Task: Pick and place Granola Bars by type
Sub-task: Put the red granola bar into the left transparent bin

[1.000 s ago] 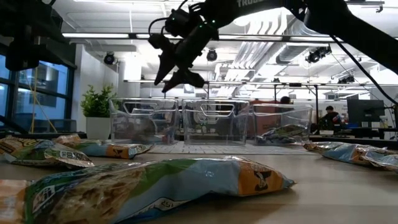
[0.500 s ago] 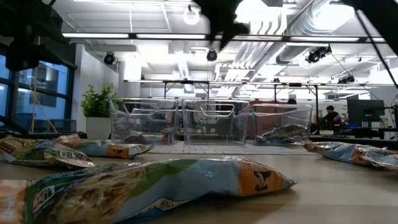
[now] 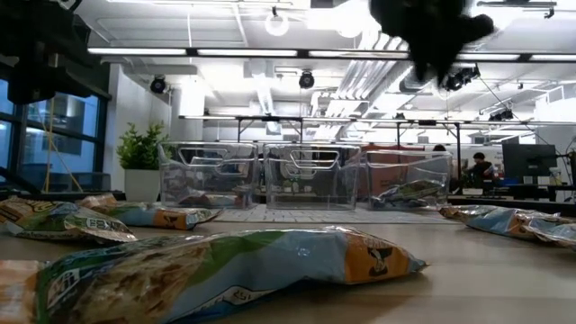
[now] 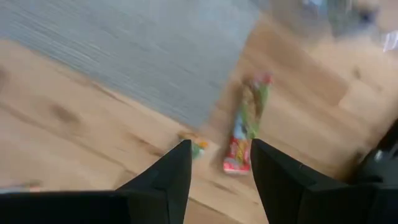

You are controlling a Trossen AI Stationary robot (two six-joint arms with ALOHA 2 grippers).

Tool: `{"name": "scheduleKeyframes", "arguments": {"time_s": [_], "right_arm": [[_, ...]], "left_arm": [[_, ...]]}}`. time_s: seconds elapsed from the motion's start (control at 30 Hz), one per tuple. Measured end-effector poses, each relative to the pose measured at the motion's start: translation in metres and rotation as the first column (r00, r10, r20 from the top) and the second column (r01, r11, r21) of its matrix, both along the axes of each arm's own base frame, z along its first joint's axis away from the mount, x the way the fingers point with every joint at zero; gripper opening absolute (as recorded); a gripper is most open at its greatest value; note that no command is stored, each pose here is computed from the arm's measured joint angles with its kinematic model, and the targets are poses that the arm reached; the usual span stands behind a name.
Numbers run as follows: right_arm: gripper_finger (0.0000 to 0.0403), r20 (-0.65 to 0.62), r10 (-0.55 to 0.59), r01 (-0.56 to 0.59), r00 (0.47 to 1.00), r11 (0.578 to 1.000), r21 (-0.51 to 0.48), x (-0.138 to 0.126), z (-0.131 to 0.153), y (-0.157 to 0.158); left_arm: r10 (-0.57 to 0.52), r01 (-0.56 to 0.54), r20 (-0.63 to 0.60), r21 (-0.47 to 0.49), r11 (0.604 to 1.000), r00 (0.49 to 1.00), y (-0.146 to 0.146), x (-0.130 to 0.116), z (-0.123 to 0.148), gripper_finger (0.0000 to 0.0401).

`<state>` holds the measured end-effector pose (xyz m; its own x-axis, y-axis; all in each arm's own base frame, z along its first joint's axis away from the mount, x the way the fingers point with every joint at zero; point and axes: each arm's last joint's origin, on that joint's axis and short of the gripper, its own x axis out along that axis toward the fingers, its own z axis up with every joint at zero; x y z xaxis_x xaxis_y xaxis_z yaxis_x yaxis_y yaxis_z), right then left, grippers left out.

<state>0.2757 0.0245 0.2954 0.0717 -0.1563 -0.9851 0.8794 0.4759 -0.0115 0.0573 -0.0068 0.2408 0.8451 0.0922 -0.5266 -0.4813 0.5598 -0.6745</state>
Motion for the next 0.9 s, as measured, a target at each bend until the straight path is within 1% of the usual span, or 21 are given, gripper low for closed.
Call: {"name": "scheduleKeyframes", "arguments": {"time_s": [0.03, 0.13, 0.2, 0.27, 0.3, 0.33, 0.4, 0.5, 0.7, 0.9], "right_arm": [[0.0149, 0.002, -0.029, 0.029, 1.0, 1.0, 0.0, -0.008, -0.01, 0.002], [0.0149, 0.078, -0.125, 0.124, 0.989, 0.992, 0.018, -0.028, -0.035, -0.003], [0.0149, 0.098, -0.156, 0.149, 0.983, 0.986, 0.072, -0.039, -0.057, -0.007], [0.0149, 0.113, -0.185, 0.166, 0.976, 0.973, 0.161, -0.046, -0.08, -0.01], [0.0149, 0.122, -0.197, 0.172, 0.973, 0.967, 0.185, -0.049, -0.089, -0.011], [0.0149, 0.122, -0.211, 0.183, 0.97, 0.962, 0.204, -0.052, -0.098, -0.012], [0.0149, 0.119, -0.23, 0.204, 0.966, 0.958, 0.201, -0.058, -0.111, -0.014], [0.0149, 0.119, -0.24, 0.211, 0.963, 0.953, 0.216, -0.063, -0.123, -0.017], [0.0152, 0.171, -0.181, 0.13, 0.969, 0.954, 0.269, -0.064, -0.139, -0.024], [0.0182, 0.152, -0.171, 0.115, 0.974, 0.941, 0.317, -0.072, -0.148, -0.034]], "left_arm": [[0.0, 0.0, 0.002, -0.001, 1.0, 1.0, 0.0, 0.0, 0.0, 0.0204], [0.0, 0.0, 0.006, -0.002, 1.0, 1.0, 0.0, 0.0, 0.001, 0.0204], [0.0, 0.0, 0.005, -0.002, 1.0, 1.0, 0.0, 0.0, 0.0, 0.0204], [-0.001, 0.001, 0.005, -0.003, 1.0, 1.0, 0.0, 0.0, 0.0, 0.0204], [0.0, 0.0, 0.005, -0.003, 1.0, 1.0, 0.0, 0.0, 0.0, 0.0204], [0.001, -0.001, 0.006, -0.006, 1.0, 1.0, 0.0, 0.0, 0.0, 0.0204], [0.001, 0.0, 0.006, -0.01, 1.0, 1.0, 0.0, 0.0, 0.0, 0.0204], [0.005, -0.005, 0.006, -0.02, 1.0, 1.0, 0.0, 0.0, 0.0, 0.0204], [0.009, -0.009, 0.007, -0.027, 1.0, 1.0, 0.0, 0.0, 0.0, 0.0204], [0.01, -0.01, 0.007, -0.03, 1.0, 1.0, 0.0, 0.0, 0.0, 0.0204]]}}
